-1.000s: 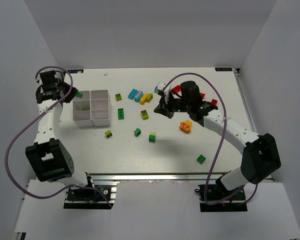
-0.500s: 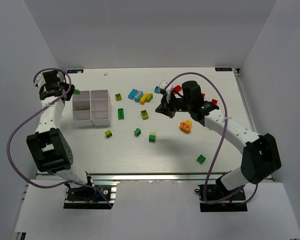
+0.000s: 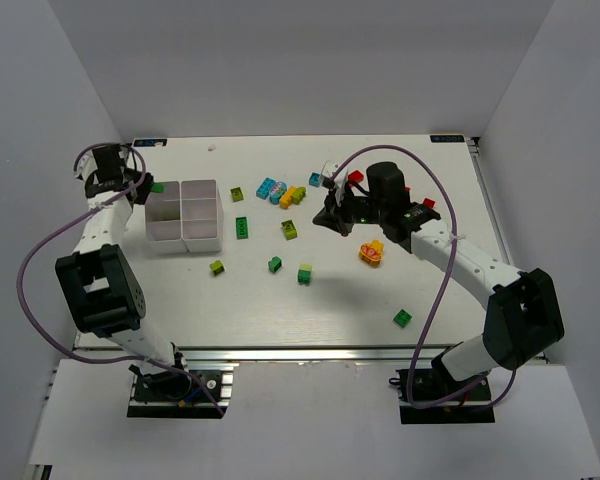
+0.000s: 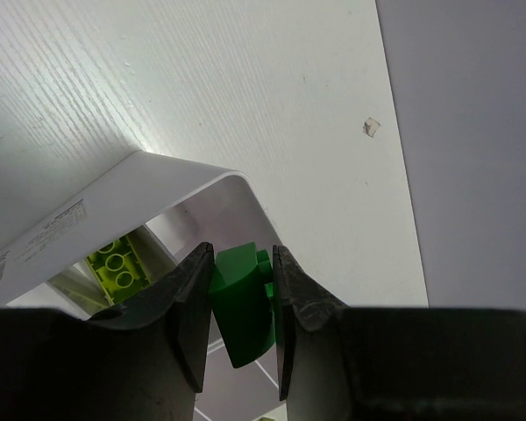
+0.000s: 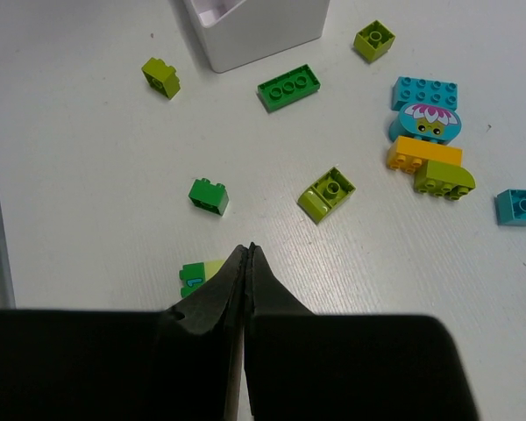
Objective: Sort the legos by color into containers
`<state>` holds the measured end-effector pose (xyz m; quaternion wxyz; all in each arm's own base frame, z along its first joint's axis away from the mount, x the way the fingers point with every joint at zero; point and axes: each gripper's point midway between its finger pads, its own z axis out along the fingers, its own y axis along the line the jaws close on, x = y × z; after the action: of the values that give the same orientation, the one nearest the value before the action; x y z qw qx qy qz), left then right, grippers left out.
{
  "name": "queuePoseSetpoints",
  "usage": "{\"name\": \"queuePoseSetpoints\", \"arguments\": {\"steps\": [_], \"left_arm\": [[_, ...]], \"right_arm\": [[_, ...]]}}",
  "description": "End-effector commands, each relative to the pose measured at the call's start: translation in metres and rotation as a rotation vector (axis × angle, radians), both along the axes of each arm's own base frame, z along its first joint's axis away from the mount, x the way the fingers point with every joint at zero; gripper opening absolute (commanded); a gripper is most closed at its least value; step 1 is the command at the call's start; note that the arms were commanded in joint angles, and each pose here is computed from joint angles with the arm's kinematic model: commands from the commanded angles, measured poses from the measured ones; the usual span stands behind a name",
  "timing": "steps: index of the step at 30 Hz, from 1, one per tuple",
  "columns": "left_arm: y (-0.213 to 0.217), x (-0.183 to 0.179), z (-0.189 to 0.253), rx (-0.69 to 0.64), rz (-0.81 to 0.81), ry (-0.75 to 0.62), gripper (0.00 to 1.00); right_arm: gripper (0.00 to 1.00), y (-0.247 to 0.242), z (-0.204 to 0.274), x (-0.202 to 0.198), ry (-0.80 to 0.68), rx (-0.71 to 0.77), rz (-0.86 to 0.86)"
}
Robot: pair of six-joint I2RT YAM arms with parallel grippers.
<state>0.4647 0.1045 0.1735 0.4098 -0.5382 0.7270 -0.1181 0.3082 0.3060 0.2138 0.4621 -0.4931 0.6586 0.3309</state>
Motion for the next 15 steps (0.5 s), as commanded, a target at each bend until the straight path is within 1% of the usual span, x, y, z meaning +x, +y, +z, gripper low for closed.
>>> {"name": "queuePoseSetpoints", "arguments": {"steps": [1, 5, 7, 9, 13, 14, 15], "left_arm": [[-0.0001, 0.0042, 0.0016, -0.007, 0.004, -0.022, 0.18], [-0.0029, 0.006, -0.0059, -0.029, -0.001, -0.018, 0.27], [-0.0028, 0.0073, -0.0063, -0.037, 0.001, -0.023, 0.28], [-0.0042, 0.0079, -0.0069, -0.045, 0.003, -0.028, 0.33], [-0.0059, 0.0076, -0.0054, -0.055, 0.002, -0.032, 0.46], [-0.0056, 0.0069, -0.0046, -0.054, 0.001, -0.033, 0.47], [-0.0068, 0.0071, -0.0038, -0.057, -0.002, -0.036, 0.49]], "right_arm": [[0.0, 0.0006, 0.0198, -0.0004, -0.041, 0.041, 0.007], [0.0, -0.0003, 0.0194, -0.0002, -0.04, 0.039, 0.004], [0.0, -0.0008, 0.0187, 0.0008, -0.04, 0.037, 0.002], [0.0, -0.001, 0.0198, 0.0006, -0.041, 0.037, 0.002], [0.0, -0.0005, 0.0189, 0.0, -0.037, 0.036, 0.006], [0.0, -0.0003, 0.0189, 0.0003, -0.035, 0.037, 0.006], [0.0, 0.0, 0.019, 0.0004, -0.035, 0.037, 0.007]]}}
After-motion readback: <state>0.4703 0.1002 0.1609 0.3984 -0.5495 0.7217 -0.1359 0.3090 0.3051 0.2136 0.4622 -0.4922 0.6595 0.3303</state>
